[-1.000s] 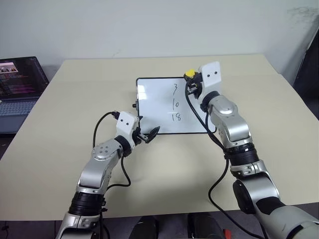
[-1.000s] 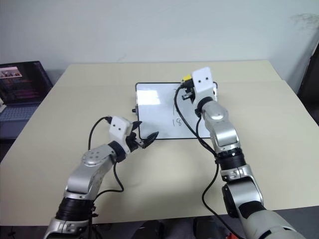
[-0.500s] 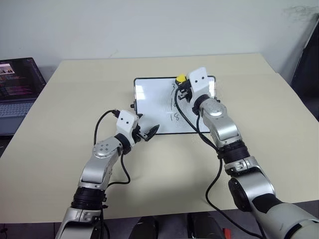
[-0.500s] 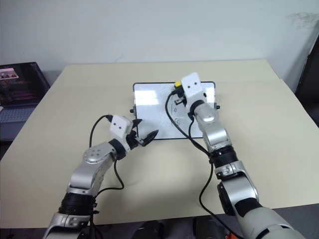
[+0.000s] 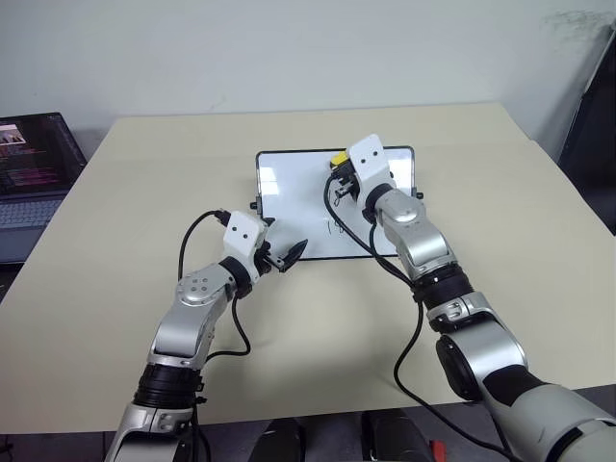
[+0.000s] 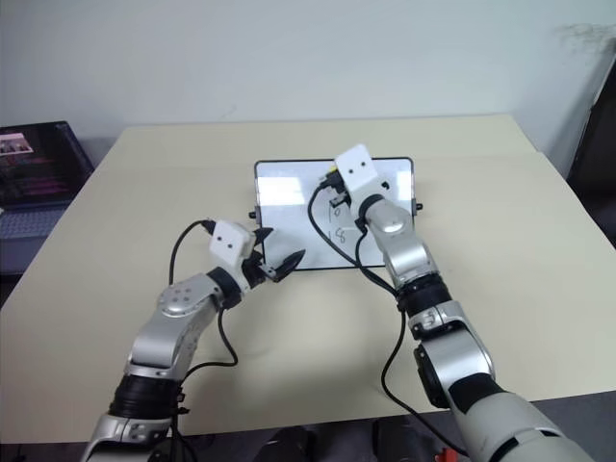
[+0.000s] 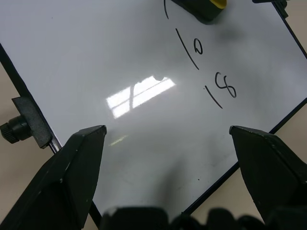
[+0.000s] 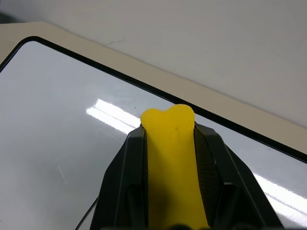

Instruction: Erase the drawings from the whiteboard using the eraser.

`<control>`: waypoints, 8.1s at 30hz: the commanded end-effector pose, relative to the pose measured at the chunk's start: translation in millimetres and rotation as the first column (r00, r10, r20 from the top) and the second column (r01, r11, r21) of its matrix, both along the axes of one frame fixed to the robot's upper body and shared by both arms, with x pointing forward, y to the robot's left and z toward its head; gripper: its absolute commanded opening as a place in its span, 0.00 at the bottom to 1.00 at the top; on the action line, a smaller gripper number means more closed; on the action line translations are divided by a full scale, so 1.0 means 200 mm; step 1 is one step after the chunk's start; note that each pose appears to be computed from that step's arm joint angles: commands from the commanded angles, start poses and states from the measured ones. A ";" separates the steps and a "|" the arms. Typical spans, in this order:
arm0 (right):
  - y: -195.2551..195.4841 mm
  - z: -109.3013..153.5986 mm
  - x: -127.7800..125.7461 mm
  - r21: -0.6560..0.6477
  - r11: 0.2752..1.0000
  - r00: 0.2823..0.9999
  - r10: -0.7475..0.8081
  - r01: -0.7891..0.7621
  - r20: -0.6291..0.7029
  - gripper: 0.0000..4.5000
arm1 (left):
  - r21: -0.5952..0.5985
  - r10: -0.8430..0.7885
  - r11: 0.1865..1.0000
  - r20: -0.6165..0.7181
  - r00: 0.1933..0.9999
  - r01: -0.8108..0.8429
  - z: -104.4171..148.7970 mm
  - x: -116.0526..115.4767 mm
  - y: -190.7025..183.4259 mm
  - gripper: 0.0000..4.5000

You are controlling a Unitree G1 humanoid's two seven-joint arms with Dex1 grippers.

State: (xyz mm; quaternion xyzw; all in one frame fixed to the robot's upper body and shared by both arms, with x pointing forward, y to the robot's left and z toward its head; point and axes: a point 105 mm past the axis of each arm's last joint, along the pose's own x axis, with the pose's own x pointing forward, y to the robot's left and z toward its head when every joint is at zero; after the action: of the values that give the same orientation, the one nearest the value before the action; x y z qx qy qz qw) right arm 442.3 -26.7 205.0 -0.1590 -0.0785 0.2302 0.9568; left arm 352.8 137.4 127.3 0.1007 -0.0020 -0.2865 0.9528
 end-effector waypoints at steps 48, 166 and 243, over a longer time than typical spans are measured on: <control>-0.07 -0.20 -0.08 -0.066 0.998 0.993 -0.018 0.011 -0.113 0.22 | -0.003 0.078 0.997 0.112 0.991 -0.078 0.23 0.03 0.06 1.00; -0.35 -0.13 -0.29 -0.101 0.994 0.965 -0.056 0.031 -0.255 0.22 | -0.015 0.034 0.999 0.094 0.995 -0.033 0.20 0.03 0.00 1.00; -0.23 -0.31 -0.16 -0.301 0.954 0.992 -0.041 0.003 -0.118 0.22 | -0.008 0.056 0.998 0.092 0.994 -0.056 0.21 0.01 0.04 1.00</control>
State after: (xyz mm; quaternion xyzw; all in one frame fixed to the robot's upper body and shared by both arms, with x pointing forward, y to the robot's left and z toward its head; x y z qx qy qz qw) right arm 407.1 -52.4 156.1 -0.2781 -0.0163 0.2634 0.9236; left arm 355.1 147.0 155.2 0.1023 -0.0201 -0.2530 0.9618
